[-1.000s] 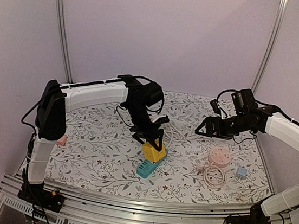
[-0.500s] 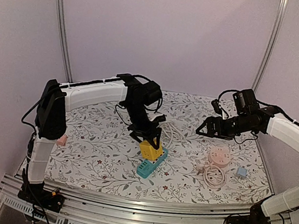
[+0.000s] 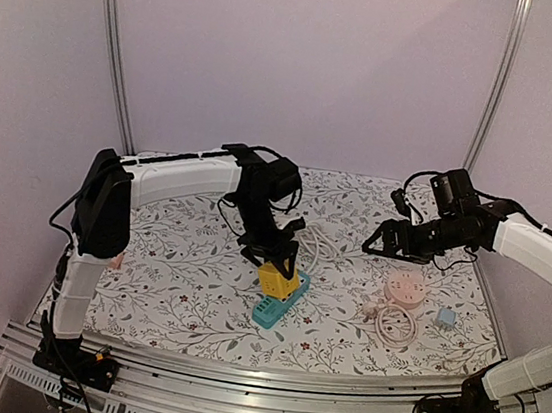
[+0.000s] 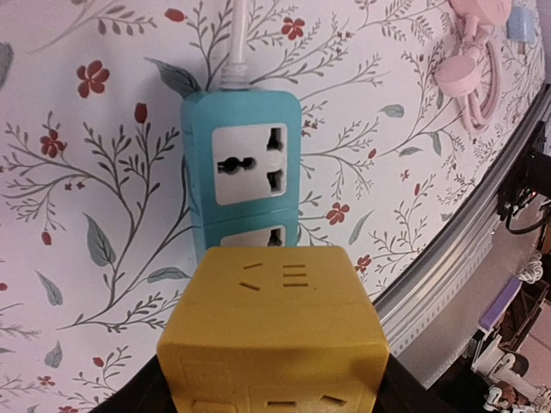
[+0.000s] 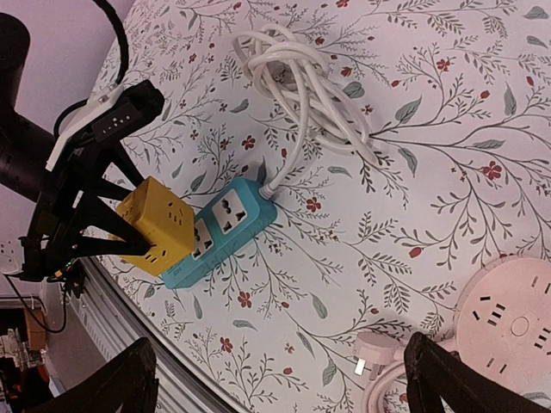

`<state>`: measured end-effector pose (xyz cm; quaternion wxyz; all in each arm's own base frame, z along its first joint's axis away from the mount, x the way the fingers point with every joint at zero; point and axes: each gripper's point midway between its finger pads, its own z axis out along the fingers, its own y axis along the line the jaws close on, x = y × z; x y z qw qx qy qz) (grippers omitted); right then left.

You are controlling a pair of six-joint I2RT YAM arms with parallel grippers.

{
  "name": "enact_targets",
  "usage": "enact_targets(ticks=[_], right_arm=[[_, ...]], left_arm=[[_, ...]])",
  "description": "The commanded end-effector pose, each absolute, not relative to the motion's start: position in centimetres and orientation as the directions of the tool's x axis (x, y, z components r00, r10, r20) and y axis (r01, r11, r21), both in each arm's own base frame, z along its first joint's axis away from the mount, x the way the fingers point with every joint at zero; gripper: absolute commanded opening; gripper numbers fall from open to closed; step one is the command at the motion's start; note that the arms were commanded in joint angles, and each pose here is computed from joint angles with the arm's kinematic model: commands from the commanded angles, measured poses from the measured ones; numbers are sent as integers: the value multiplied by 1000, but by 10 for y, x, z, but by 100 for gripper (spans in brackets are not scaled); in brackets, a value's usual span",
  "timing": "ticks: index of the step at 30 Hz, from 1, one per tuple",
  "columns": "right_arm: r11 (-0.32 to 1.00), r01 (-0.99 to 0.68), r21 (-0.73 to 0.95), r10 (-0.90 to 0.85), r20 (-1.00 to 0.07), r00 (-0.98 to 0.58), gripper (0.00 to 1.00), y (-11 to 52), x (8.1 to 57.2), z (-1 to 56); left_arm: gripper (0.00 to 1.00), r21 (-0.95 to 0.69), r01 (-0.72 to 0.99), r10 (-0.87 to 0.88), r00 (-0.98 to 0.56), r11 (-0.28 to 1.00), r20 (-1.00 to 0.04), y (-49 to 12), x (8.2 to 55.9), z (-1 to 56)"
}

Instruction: Insert the plug

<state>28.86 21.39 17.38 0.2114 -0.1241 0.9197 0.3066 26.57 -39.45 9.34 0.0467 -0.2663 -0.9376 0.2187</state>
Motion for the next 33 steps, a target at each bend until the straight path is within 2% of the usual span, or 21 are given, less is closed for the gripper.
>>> enact_targets(ticks=[1, 33], right_arm=[[777, -356, 519, -87, -471, -878, 99, 211, 284, 178], [779, -349, 521, -94, -454, -886, 99, 210, 280, 168]], left_arm=[[0, -428, 484, 513, -856, 763, -53, -396, 276, 90], [0, -408, 520, 549, -834, 751, -52, -396, 269, 77]])
